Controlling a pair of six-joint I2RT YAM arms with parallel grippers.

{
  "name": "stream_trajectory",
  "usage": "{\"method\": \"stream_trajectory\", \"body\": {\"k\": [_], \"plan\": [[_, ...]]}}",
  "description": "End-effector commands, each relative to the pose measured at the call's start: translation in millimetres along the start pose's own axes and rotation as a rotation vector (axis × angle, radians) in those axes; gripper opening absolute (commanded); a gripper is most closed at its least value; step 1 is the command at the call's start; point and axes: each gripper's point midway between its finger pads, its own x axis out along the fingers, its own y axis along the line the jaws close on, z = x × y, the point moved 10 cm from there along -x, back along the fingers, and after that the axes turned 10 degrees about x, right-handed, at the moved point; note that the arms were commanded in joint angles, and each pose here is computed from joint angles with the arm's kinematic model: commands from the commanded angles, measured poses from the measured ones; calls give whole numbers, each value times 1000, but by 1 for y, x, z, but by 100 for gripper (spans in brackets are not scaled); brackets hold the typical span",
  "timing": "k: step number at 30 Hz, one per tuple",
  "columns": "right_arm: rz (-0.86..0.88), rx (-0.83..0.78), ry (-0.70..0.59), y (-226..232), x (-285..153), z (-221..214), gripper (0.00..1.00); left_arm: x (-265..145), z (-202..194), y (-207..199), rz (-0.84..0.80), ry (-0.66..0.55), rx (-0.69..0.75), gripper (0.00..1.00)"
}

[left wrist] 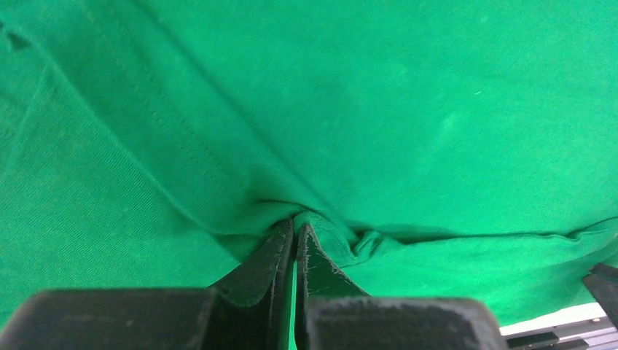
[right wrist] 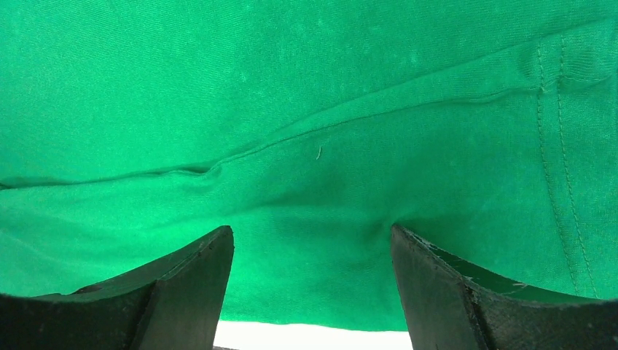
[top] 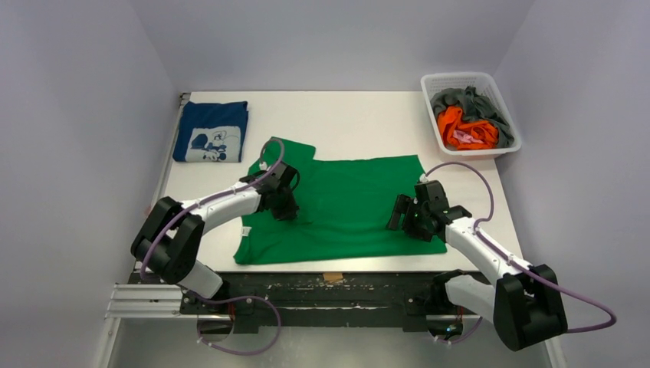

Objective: Fold and stack the t-shirts
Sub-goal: Fold the flattened tshirt in 1/3 of the way

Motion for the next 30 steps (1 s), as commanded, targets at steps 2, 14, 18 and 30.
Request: {"method": "stream_trajectory", "body": {"k": [2,14,18,30], "plan": [[-2,-23,-57,6,-3,11,77,-5,30,-23,-12,-94,83,0],[-25,-16,-75,5,-3,14,77,-4,66,-66,-105,-66,294,14],[-24,-15,-69,6,-3,14,77,-21,71,-67,-57,-84,345,43],[20,-4,-150,14,-11,23,79,-54,14,-12,-112,-163,234,100]]}}
